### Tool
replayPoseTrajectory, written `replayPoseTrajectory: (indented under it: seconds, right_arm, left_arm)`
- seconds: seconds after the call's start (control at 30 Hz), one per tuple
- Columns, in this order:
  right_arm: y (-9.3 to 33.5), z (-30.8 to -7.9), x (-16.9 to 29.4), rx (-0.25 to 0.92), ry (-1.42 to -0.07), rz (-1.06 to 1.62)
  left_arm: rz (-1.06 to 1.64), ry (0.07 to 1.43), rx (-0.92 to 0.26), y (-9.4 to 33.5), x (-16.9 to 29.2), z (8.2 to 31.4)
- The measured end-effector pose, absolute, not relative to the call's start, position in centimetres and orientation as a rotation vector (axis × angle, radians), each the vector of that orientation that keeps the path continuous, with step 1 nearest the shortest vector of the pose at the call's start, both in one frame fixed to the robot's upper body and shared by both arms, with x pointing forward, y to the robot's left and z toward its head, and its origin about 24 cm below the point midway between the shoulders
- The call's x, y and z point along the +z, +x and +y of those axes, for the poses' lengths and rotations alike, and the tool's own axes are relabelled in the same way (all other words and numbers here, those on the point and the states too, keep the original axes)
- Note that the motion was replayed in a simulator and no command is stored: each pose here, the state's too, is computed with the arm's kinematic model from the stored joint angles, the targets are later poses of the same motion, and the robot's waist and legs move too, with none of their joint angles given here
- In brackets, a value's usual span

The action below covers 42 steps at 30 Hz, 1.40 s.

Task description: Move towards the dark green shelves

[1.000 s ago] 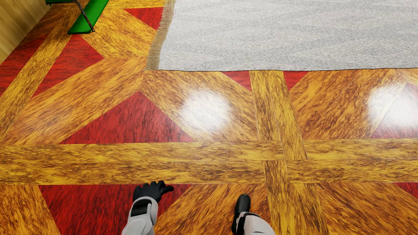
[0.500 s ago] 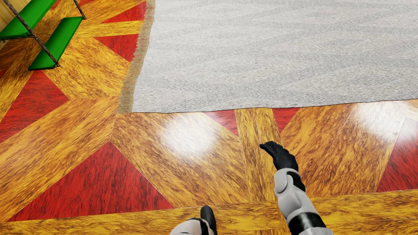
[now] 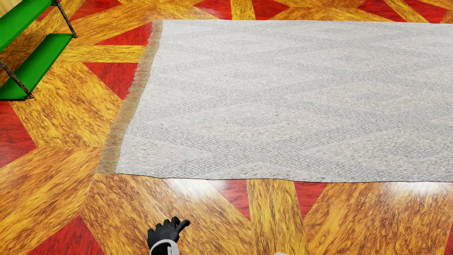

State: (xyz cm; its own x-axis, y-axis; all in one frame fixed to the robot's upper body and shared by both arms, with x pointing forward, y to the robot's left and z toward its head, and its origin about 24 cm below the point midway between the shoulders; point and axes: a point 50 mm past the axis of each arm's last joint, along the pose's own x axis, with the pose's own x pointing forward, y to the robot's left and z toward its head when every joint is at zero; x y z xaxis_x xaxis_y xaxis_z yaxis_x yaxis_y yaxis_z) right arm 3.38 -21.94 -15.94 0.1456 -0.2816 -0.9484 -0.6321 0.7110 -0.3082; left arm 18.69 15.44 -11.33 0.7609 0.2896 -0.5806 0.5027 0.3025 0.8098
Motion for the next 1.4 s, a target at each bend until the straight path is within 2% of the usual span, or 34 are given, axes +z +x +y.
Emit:
replayPoseTrajectory:
  seconds: [0.1, 0.13, 0.23, 0.3, 0.33, 0.43, 0.5, 0.57, 0.6, 0.67, 0.7, 0.77, 0.87, 0.93, 0.97, 1.03, 1.1, 1.17, 1.27, 1.33, 1.4]
  right_arm:
    - [-1.9, -21.2, -15.7, 0.199, -0.695, 1.508]
    - [-3.0, -20.8, -15.6, 0.193, -0.666, 1.538]
    - [-3.7, -19.2, -15.8, 0.297, -0.633, 1.559]
    - [-2.6, -19.1, -15.9, 0.341, -0.651, 1.531]
    - [-2.0, -19.2, -15.7, 0.305, -0.661, 1.506]
    - [0.0, -20.0, -15.2, 0.056, -0.668, 1.405]
    - [2.4, -20.5, -15.4, -0.021, -0.637, 1.374]
    - [6.2, -21.5, -15.6, 0.095, -0.736, 1.366]
    - [8.9, -21.9, -15.2, 0.177, -0.85, 1.319]
    - [15.3, -21.5, -13.5, 0.31, -1.074, 1.133]
    - [18.4, -21.4, -11.9, 0.283, -1.133, 1.001]
    - [23.4, -20.7, -8.4, 0.143, -1.072, 0.753]
    - [27.2, -20.1, -3.7, -0.015, -0.902, 0.469]
    - [27.7, -20.0, -2.1, -0.039, -0.906, 0.375]
    - [27.3, -20.2, -2.1, -0.053, -0.918, 0.37]
    - [25.7, -19.9, -3.9, -0.006, -0.96, 0.441]
    - [22.7, -19.8, -7.7, 0.105, -1.034, 0.638]
    - [17.7, -20.5, -11.7, 0.207, -1.05, 0.919]
    - [9.5, -21.1, -15.3, 0.294, -0.909, 1.298]
    - [5.1, -21.6, -15.9, 0.263, -0.832, 1.414]
    - [1.9, -22.2, -15.8, 0.164, -0.748, 1.468]
  left_arm:
    - [0.425, 1.403, -0.177, 23.4, -7.6, 13.8]
    - [0.389, 1.393, -0.189, 24.5, -6.7, 13.7]
    - [0.468, 1.314, -0.286, 25.6, -5.8, 14.8]
    - [0.561, 1.314, -0.32, 24.3, -7.0, 16.2]
    - [0.622, 1.341, -0.346, 23.2, -8.1, 16.8]
    - [0.974, 1.474, -0.528, 17.9, -12.4, 19.0]
    - [1.166, 1.476, -0.633, 13.9, -14.1, 20.5]
    - [1.229, 1.415, -0.674, 10.2, -14.8, 21.4]
    - [1.249, 1.352, -0.644, 8.5, -15.0, 21.6]
    - [1.336, 1.186, -0.496, 5.1, -15.0, 21.9]
    - [1.376, 1.113, -0.433, 3.8, -15.0, 22.0]
    - [1.419, 1.038, -0.376, 2.1, -15.0, 21.7]
    - [1.441, 1.055, -0.458, 1.7, -15.3, 20.9]
    - [1.421, 1.097, -0.517, 2.3, -15.3, 20.7]
    - [1.405, 1.116, -0.524, 2.7, -15.3, 20.6]
    - [1.379, 1.118, -0.446, 3.5, -15.1, 20.4]
    - [1.365, 1.045, -0.305, 3.8, -14.9, 19.8]
    - [1.336, 0.999, -0.219, 4.7, -15.1, 19.1]
    - [1.217, 1.162, -0.215, 8.8, -14.9, 18.6]
    - [1.067, 1.191, -0.163, 12.8, -13.9, 18.0]
    - [0.89, 1.157, -0.128, 17.1, -12.0, 17.1]
